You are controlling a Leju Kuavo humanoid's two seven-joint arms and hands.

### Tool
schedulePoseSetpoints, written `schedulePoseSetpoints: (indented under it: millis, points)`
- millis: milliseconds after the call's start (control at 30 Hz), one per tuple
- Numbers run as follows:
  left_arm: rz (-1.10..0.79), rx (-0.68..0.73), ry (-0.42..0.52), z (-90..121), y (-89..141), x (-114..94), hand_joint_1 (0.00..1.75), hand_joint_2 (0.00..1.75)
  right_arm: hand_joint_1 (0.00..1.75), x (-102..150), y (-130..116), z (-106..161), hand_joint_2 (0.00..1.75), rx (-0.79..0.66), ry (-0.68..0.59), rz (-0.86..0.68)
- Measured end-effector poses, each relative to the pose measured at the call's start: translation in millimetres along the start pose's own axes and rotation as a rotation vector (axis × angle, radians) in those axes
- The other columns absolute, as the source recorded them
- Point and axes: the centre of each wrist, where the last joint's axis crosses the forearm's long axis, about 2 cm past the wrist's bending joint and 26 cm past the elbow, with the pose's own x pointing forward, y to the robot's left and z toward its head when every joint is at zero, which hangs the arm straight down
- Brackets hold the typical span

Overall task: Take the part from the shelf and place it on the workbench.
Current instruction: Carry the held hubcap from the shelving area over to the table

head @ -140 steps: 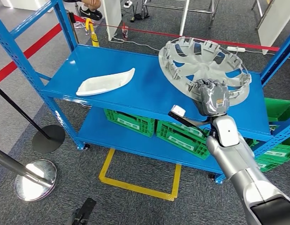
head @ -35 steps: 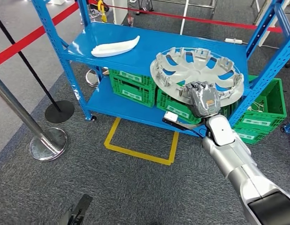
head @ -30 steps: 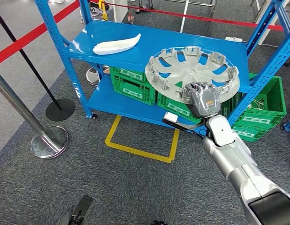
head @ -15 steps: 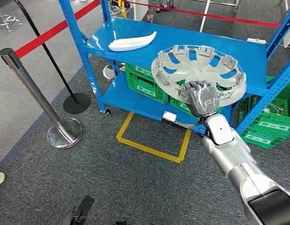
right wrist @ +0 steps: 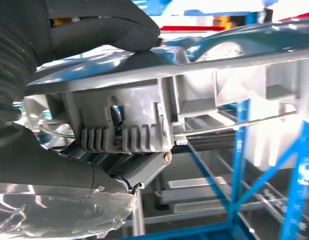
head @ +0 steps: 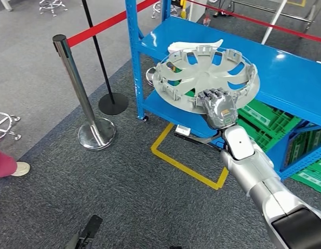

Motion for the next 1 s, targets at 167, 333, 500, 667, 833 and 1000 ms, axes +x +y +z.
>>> schedulePoseSetpoints:
  millis: [167, 333, 500, 667, 833, 1000]
  points:
    - [0.000, -0.001, -0.001, -0.2, 0.0, 0.5, 0.00, 0.00, 1.75, -0.3, -0.9, -1.9, 1.75, -0.003, -0.003, 0.003]
    - [-0.004, -0.004, 0.003, 1.0, -0.5, -2.5, 0.00, 0.00, 1.75, 2.6, -2.5, -5.2, 1.75, -0.010, -0.010, 0.004]
    - [-0.002, -0.005, 0.002, -0.1, 0.1, -0.3, 0.00, 0.00, 1.75, 3.1, -1.6, -4.3, 1.75, -0.005, -0.010, 0.004]
    - [-0.001, -0.003, -0.002, -1.1, 0.9, 1.7, 0.00, 0.00, 1.75, 2.4, -2.0, -5.1, 1.75, -0.006, -0.008, 0.005]
    - [-0.004, -0.006, 0.003, -0.2, 0.4, -0.6, 0.00, 0.00, 1.75, 4.4, 0.0, -2.1, 1.75, 0.002, -0.015, 0.004]
    - [-0.004, -0.015, 0.006, 1.0, -2.1, 1.5, 0.00, 0.00, 1.75, 5.6, 3.8, 3.8, 1.75, 0.019, -0.015, 0.001]
